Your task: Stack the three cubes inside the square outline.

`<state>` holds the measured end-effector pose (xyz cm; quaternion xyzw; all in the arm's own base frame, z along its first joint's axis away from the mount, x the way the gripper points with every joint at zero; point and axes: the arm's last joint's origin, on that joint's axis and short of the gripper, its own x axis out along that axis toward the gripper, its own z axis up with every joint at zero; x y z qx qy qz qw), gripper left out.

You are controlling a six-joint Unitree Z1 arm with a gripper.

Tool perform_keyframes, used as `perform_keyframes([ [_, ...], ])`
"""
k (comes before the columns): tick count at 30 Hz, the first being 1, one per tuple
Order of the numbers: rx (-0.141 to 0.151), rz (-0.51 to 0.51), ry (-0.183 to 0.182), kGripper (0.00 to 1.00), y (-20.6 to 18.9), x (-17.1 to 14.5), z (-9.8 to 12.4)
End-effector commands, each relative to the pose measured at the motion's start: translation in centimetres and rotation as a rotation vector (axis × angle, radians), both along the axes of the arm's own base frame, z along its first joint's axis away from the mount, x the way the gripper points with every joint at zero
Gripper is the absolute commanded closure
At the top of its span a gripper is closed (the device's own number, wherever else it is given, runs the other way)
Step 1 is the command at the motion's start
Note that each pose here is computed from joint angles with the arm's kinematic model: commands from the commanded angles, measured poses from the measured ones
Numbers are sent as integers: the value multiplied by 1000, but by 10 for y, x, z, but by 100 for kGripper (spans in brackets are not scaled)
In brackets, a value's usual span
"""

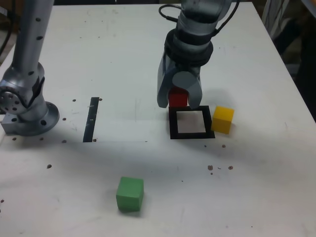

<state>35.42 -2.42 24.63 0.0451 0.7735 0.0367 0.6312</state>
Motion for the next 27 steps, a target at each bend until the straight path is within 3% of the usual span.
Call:
perform_keyframes([
  [1,-6,-6,9,80,0,3,-4],
  [10,-46,-41,33,80,-5,19,-20],
  [27,-66,-75,38,80,-12,31,-29],
])
